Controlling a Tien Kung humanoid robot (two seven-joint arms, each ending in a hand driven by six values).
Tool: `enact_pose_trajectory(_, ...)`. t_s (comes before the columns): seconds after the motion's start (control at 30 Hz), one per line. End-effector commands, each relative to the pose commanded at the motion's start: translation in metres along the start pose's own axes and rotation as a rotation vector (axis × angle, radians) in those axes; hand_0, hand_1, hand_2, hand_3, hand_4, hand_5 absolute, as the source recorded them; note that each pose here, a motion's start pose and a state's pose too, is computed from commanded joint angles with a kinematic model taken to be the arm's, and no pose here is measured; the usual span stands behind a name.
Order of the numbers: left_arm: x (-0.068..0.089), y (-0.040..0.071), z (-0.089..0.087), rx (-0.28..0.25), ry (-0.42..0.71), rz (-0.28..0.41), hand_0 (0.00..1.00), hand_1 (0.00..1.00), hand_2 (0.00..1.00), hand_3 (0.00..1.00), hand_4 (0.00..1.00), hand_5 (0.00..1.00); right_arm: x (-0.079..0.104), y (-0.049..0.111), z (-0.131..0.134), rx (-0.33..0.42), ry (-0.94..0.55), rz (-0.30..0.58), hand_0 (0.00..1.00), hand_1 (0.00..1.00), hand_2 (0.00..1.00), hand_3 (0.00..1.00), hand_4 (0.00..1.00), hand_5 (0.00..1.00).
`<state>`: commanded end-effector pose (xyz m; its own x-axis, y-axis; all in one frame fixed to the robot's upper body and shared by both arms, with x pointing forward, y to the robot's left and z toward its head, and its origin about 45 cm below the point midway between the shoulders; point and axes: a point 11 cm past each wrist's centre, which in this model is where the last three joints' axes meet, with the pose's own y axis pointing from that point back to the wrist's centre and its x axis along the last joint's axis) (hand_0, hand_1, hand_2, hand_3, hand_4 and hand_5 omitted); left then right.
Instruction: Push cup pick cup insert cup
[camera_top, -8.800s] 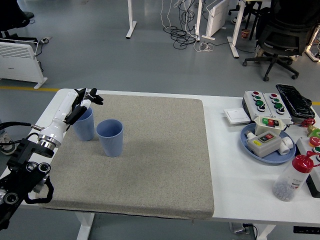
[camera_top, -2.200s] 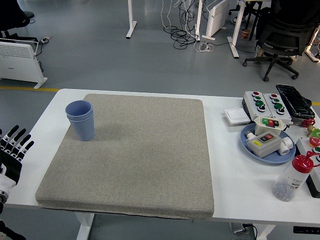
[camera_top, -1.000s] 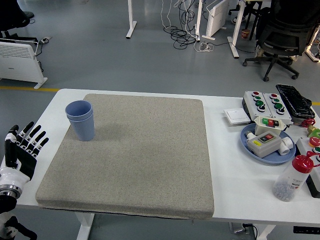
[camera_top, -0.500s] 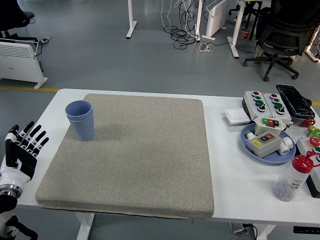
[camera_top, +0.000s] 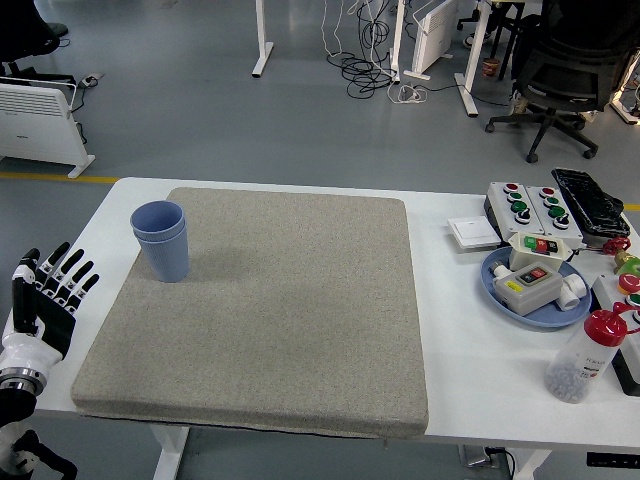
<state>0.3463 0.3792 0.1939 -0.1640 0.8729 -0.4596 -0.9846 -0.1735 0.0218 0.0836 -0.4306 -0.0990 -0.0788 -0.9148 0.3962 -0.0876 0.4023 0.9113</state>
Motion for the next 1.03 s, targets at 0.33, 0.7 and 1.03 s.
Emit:
enact_pose_trajectory(0.33,0.0014,0.0008,-0.0031,0.008,0.001,0.008,0.819,0.826,0.84,0.836,0.572,0.998,0.0003,-0.0001,0.0013,-0.002,0.001,0.001,0.737,0.661,0.653,0.558,0.073,0.471)
enact_pose_trajectory(0.7,0.003,0.0021,-0.0043,0.008,0.003,0.017,0.817,0.825,0.841,0.835,0.573,0.998,0.0003,-0.0005,0.0065,-0.016,0.014,0.002,0.736,0.662,0.652,0.557,0.073,0.471)
enact_pose_trajectory(1.03,0.0026,0.0012,-0.0027,0.005,0.003,0.017,0.815,0.825,0.841,0.835,0.573,0.998,-0.0003,-0.0002,0.0029,-0.006,0.005,-0.001,0.736,0.662,0.653,0.557,0.073,0.472)
